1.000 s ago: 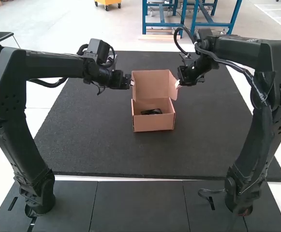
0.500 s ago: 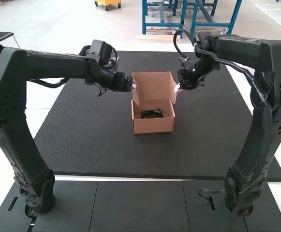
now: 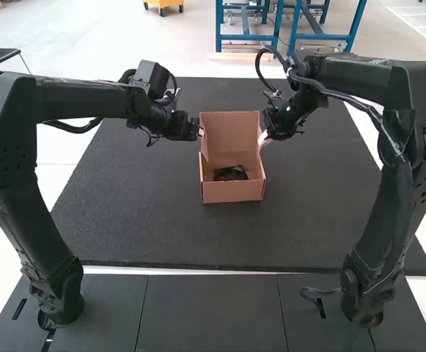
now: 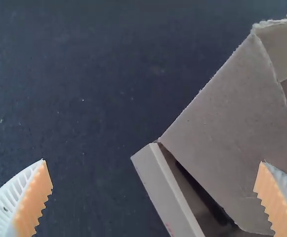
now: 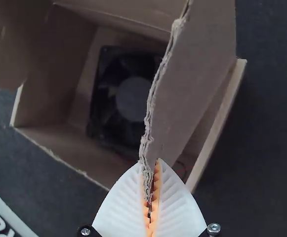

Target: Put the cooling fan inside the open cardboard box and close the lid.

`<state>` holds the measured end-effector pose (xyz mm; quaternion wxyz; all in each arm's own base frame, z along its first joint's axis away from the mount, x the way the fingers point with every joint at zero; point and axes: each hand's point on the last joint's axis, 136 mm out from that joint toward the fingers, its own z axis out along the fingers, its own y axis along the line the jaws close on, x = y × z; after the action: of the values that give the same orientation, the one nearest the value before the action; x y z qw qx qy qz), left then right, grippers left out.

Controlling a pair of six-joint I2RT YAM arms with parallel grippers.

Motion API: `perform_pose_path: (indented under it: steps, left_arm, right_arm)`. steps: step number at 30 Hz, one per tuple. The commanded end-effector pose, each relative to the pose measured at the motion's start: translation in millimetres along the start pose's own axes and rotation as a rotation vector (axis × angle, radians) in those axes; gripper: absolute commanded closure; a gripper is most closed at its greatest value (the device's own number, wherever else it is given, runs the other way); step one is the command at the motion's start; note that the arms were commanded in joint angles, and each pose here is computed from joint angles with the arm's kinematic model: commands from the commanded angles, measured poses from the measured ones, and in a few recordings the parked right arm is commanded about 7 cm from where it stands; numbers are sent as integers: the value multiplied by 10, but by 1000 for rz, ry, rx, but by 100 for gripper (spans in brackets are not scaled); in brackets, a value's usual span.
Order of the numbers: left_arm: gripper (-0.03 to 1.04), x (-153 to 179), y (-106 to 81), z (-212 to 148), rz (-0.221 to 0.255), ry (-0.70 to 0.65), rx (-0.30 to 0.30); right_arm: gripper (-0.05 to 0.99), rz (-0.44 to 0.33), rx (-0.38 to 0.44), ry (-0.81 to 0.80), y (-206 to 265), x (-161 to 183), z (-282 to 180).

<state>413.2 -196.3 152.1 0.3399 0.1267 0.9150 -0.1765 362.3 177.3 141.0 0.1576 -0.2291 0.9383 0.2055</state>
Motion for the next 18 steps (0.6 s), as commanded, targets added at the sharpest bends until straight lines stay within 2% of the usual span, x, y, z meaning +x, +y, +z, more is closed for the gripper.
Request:
perform_pose_path:
  steps: [1,18]
  left_arm:
    - [4,-144,-137,-180,28,-57,32]
    - [4,-107,-134,-204,27,-58,32]
  right_arm:
    - [95,-24,-45,-26,210,-34,-99]
    - [95,-22,-39,35,213,215,-48]
